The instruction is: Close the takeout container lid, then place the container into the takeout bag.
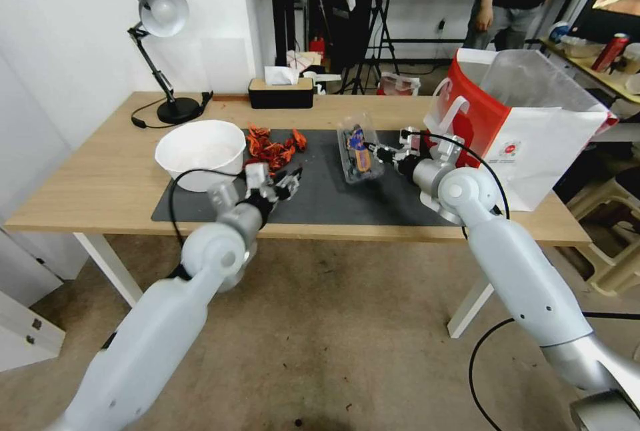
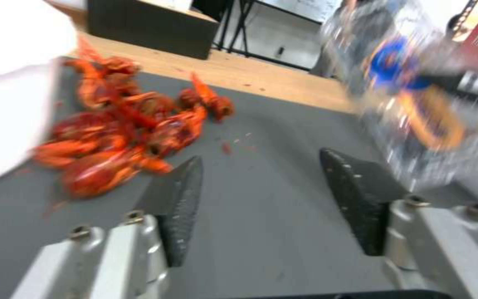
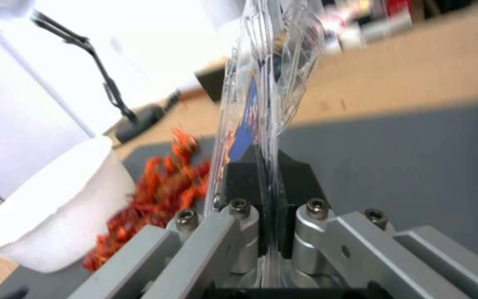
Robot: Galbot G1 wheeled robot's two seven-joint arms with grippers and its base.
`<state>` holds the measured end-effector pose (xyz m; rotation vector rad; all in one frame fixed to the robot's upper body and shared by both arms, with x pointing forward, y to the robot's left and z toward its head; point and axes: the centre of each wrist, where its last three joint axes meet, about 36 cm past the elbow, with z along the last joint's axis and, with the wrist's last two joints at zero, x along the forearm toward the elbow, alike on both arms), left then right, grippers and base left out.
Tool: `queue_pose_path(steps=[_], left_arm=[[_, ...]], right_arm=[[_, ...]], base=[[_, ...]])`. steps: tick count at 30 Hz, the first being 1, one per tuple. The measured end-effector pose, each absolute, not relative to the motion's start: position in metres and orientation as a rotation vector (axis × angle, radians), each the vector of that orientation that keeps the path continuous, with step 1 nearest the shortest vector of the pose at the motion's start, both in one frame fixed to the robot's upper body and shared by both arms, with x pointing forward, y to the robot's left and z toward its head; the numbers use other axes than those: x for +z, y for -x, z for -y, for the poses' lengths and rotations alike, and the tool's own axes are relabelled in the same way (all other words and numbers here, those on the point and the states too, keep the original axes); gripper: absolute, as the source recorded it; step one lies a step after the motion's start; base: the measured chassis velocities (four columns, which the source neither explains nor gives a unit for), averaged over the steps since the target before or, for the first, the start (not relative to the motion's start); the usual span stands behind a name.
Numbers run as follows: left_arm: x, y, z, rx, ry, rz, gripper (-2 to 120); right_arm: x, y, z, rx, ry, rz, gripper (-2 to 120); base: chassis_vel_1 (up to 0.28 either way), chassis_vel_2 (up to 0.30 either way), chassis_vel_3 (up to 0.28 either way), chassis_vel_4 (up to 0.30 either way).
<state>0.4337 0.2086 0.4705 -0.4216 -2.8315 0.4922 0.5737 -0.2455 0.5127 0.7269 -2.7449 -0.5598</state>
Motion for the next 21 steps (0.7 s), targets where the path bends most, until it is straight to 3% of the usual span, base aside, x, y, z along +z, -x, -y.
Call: queue_pose_path(steps=[8,11,21], left_arm=[[0.455,-0.368,-0.238,0.453,0.307,2.880,92],[0.453,-0.364,-0.241,0.423,0.316,2.897,99],[0.449,-0.344,-0.251,0.376,0.261,2.941,100]], right_arm=[[0.537,-0.558,0.236,-0.477,-0.763,3.023,0],[0.551,-0.544,0.251,-0.468,-0.694,3.120,0],[0.609,-0.538,0.280,-0.463,-0.388,3.388,0]], base=[[0.000,0.000,0.000,0.000],[0.000,0.000,0.000,0.000],[0.000,0.000,0.000,0.000]])
